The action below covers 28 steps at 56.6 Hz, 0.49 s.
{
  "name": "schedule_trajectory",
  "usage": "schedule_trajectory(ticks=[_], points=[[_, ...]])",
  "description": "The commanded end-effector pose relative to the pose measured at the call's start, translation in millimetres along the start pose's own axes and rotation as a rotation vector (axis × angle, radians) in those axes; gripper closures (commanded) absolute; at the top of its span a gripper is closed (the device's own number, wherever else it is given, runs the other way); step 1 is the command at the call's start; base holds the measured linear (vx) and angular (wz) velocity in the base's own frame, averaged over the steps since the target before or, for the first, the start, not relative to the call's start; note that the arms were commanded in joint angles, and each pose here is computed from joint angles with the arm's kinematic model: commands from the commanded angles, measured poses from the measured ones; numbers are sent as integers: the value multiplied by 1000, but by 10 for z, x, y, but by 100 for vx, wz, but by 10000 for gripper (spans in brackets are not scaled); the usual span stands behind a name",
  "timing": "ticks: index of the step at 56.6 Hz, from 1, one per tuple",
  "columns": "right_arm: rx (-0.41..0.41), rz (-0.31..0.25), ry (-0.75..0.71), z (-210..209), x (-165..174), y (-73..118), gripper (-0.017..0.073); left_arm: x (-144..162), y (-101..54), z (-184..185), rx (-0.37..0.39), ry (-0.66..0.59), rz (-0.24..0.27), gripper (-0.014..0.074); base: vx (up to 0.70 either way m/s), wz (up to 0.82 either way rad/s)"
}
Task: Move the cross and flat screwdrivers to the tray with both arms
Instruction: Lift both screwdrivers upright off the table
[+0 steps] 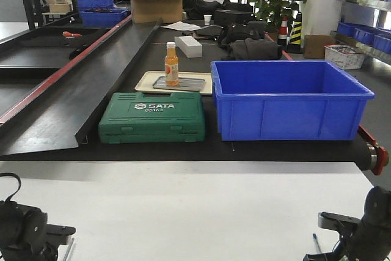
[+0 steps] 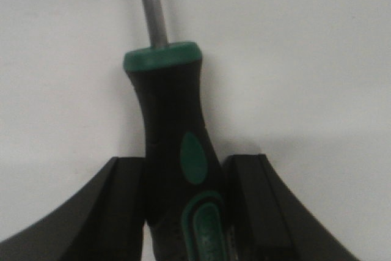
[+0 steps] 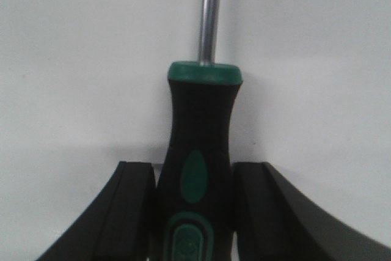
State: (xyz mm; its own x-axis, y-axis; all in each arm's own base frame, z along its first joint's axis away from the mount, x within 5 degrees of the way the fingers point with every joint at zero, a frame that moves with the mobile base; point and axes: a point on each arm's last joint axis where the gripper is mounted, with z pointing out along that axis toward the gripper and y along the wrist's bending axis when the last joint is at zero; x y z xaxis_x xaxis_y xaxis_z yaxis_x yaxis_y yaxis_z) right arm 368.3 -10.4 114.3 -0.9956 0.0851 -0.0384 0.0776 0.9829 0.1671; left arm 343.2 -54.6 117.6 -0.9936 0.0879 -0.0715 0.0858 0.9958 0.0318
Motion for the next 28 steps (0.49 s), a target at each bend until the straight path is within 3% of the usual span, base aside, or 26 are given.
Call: schedule_trajectory(ticks=[1,16,28], points=[[-15,-28,-63,-253,-24,47,567,-96,8,-459,2,-199,18,601,0,0],[-38,-52,-336,-1096,39,205,567,35,55,-1547,34,-593,6,601,0,0],[-56,-172,-671,-2123,428,400,567,438,118,-2360,53,-854,-3,599,0,0]])
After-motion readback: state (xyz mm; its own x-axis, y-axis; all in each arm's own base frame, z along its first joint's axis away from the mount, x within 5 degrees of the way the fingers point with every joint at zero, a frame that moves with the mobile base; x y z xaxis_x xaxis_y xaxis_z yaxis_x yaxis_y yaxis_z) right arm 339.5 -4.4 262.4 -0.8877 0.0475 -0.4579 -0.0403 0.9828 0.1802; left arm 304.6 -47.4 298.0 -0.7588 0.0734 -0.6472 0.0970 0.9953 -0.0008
